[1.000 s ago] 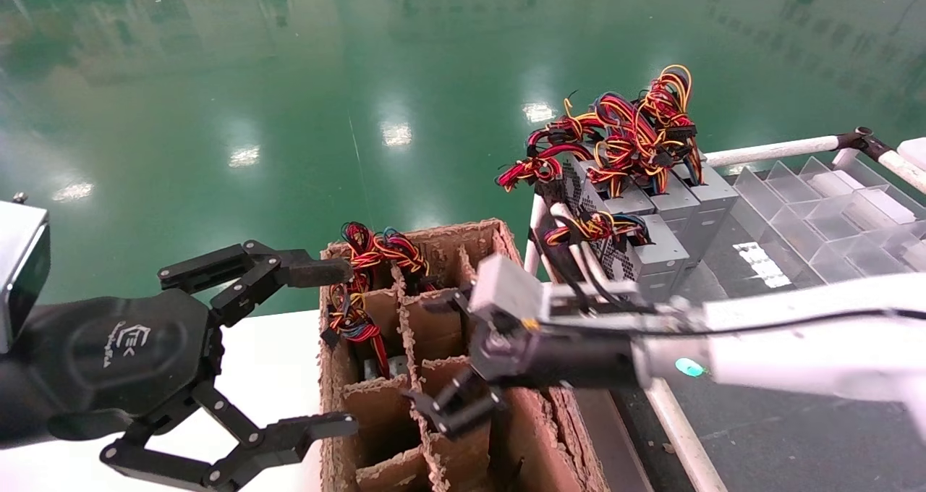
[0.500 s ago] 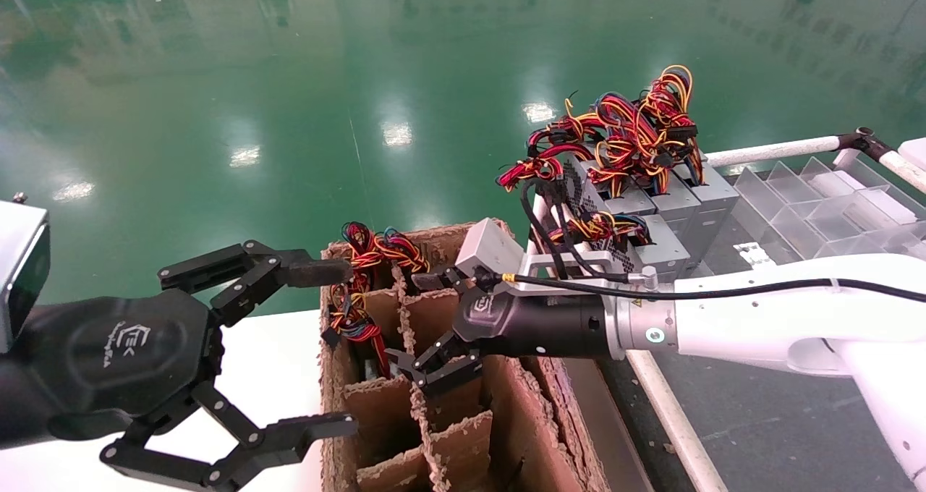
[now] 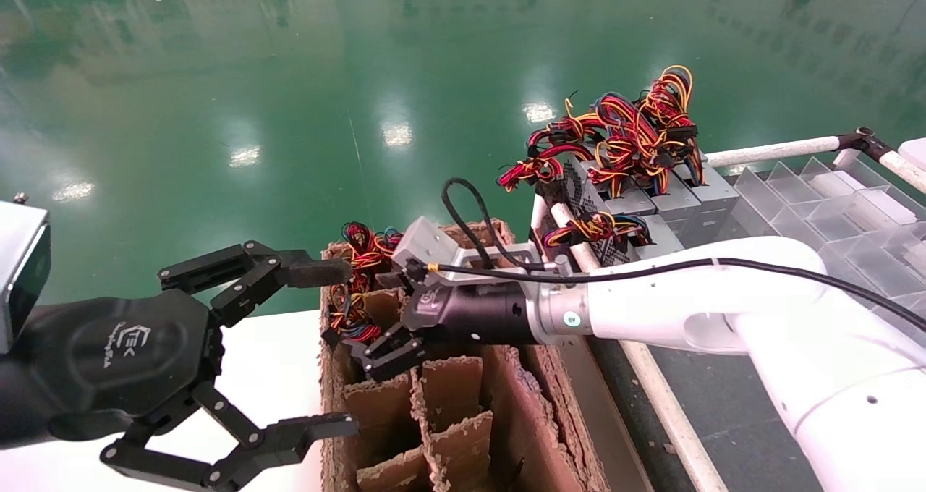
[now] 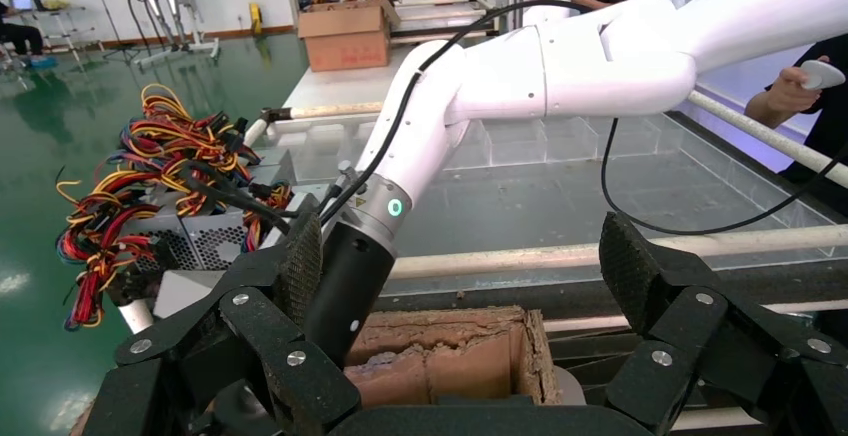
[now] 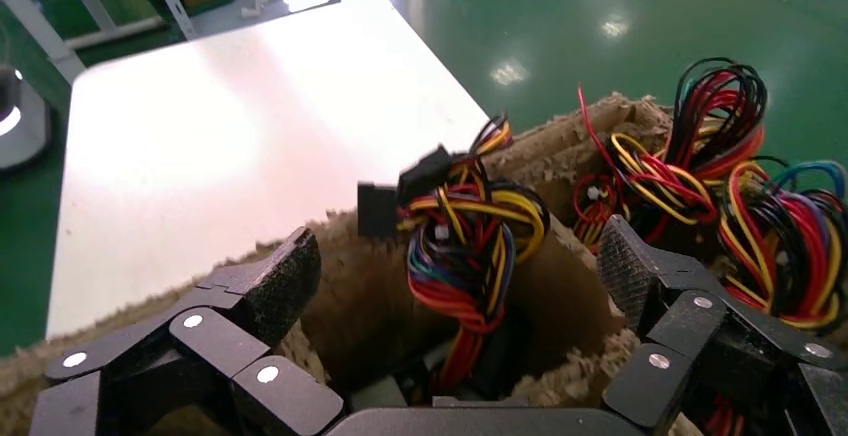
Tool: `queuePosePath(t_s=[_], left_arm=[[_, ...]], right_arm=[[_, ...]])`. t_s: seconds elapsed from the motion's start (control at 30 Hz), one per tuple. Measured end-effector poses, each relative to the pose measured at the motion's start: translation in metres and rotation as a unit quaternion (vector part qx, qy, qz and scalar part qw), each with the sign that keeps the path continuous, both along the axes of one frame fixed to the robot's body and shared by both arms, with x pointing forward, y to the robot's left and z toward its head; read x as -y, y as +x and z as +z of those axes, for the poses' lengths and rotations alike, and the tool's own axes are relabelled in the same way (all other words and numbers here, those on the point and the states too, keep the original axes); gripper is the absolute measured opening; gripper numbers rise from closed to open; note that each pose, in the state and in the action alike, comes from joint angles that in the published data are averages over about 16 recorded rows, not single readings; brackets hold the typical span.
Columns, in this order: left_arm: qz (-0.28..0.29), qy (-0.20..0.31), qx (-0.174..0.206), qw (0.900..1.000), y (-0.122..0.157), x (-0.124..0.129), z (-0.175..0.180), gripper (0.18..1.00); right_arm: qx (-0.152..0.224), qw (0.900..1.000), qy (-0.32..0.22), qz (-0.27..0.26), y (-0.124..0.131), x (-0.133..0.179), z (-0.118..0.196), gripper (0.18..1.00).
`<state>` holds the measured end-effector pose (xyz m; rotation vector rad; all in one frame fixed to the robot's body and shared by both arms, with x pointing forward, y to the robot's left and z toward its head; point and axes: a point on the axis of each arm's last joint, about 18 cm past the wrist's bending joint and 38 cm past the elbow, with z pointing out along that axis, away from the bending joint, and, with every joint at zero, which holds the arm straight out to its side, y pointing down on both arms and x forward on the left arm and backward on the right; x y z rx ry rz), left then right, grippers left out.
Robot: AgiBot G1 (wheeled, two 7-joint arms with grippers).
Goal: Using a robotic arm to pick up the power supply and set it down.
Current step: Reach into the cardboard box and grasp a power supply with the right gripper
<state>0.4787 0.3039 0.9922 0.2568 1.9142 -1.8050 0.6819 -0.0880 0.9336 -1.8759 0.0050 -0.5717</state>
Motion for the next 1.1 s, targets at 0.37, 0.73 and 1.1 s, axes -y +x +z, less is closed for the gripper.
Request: queuePosePath(t_s=[0.37,0.73,1.1], left_arm=[[0.0,0.0,0.0,1.0,0.0,0.0,0.0,1.001],[0.0,0.0,0.0,1.0,0.0,0.0,0.0,1.001],[0.0,0.0,0.0,1.0,0.0,0.0,0.0,1.001]], right_arm=[[-0.013,1.0,0.006,-0.016,0.007,-0.014,-0.008,1.001],[0.004,0.998,0.009,-0.06,0.02,-0.024,-0.018,1.0],[0.026,0.996,0.006,-0.081,0.024,-0.037,-0.021,0.975]])
